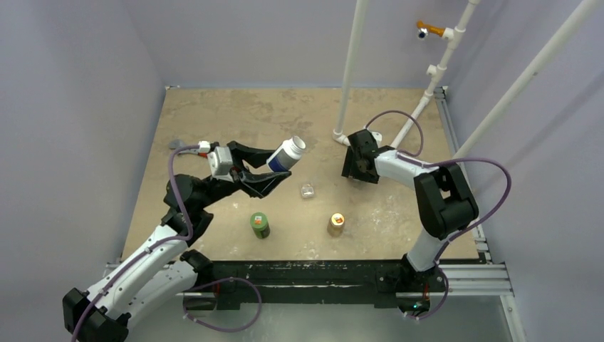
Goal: Sort the pills into containers
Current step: Screw the lid of the pill bottle onto the pill bottle.
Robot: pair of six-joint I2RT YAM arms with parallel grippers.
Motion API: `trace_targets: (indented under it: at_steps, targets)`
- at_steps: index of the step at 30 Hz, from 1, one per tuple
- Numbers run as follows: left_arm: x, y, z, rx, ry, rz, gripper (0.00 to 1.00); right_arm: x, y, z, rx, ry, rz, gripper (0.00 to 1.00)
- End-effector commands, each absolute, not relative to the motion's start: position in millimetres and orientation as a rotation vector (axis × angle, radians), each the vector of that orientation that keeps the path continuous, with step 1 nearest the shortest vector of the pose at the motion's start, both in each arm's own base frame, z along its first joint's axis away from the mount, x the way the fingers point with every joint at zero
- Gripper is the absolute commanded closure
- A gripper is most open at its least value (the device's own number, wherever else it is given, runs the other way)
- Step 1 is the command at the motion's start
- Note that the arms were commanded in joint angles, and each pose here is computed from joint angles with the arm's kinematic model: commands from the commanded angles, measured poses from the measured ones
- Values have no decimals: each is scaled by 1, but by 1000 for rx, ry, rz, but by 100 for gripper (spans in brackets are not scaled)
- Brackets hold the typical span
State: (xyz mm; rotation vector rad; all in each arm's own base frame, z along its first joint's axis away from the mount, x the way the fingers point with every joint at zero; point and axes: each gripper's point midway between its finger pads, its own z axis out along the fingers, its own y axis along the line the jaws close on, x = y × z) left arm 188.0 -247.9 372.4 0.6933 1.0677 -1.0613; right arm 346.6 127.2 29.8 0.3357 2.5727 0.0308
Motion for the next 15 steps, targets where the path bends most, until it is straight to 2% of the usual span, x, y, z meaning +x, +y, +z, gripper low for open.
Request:
trace_targets:
  at_steps: [1, 15]
  targets:
    - [175, -246, 391, 727, 1022, -1076, 100, 379, 124, 45, 392, 2467, -12, 34]
    - [184, -253, 383, 755, 1076, -1070, 100, 374, 125, 35, 394, 2489, 18, 44]
